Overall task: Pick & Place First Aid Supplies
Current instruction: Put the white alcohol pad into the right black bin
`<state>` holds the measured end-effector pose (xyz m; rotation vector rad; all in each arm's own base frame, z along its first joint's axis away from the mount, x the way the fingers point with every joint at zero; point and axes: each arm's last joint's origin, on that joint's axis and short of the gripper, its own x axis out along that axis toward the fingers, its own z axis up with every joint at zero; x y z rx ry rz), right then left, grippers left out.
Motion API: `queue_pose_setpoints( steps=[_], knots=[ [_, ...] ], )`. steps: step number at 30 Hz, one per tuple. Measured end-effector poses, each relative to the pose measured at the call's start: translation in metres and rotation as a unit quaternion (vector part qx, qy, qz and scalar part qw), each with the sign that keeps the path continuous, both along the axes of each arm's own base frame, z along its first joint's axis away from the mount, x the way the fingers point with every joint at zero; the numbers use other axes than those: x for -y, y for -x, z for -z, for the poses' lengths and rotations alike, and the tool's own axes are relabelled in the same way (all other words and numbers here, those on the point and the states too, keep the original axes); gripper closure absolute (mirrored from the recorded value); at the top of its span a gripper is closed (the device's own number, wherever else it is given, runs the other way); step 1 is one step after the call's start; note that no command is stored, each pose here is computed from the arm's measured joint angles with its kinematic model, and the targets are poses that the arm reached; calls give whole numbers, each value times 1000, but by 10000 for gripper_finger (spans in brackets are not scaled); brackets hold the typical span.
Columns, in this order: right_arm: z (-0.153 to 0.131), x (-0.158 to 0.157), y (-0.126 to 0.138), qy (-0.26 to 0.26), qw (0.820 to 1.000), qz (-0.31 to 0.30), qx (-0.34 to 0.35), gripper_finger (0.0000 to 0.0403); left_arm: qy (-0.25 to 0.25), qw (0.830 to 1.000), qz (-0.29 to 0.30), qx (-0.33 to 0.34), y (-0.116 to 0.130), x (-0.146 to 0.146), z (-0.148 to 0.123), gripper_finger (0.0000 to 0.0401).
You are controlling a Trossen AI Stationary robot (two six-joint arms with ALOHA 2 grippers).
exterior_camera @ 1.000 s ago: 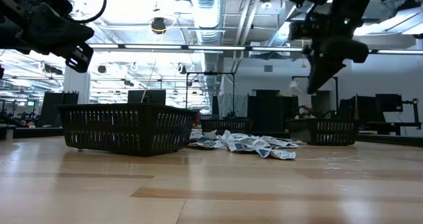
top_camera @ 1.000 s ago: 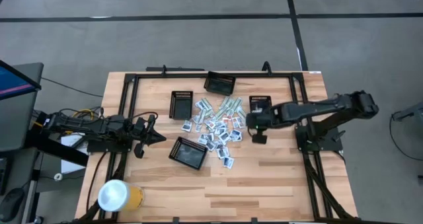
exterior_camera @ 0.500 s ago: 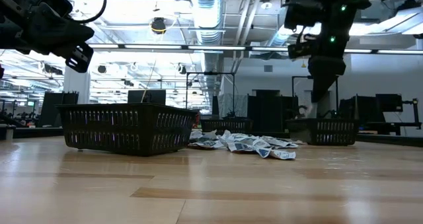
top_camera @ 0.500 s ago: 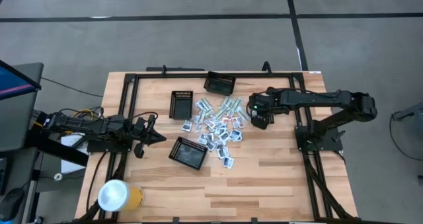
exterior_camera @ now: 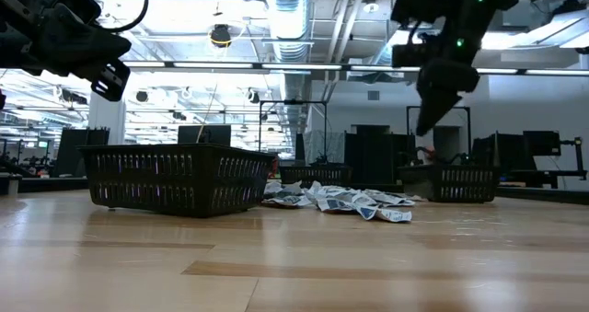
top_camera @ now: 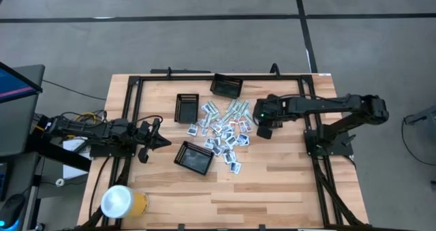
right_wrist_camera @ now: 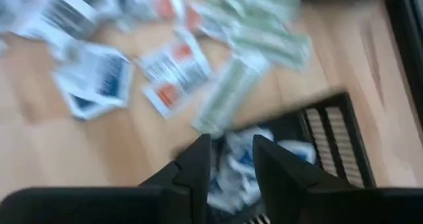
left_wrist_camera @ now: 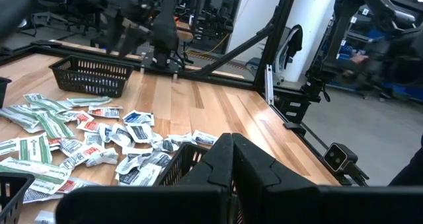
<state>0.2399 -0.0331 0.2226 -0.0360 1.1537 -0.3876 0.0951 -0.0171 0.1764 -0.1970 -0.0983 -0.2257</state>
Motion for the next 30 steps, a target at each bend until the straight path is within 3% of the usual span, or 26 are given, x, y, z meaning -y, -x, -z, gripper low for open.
queue_pose_setpoints(
  steps=[8, 16, 22, 30],
  knots=[
    [-11, -28, -22, 4, 991, -63, 118, 305, 0, 1000, 0, 0, 0, 0, 0, 393],
    [-19, -44, -32, -66, 971, -130, 187, 305, 0, 1000, 0, 0, 0, 0, 0, 393],
    [-14, -60, -38, -94, 963, -170, 189, 305, 0, 1000, 0, 0, 0, 0, 0, 393],
    [22, -91, -57, -104, 960, -214, 150, 305, 0, 1000, 0, 0, 0, 0, 0, 393]
  ],
)
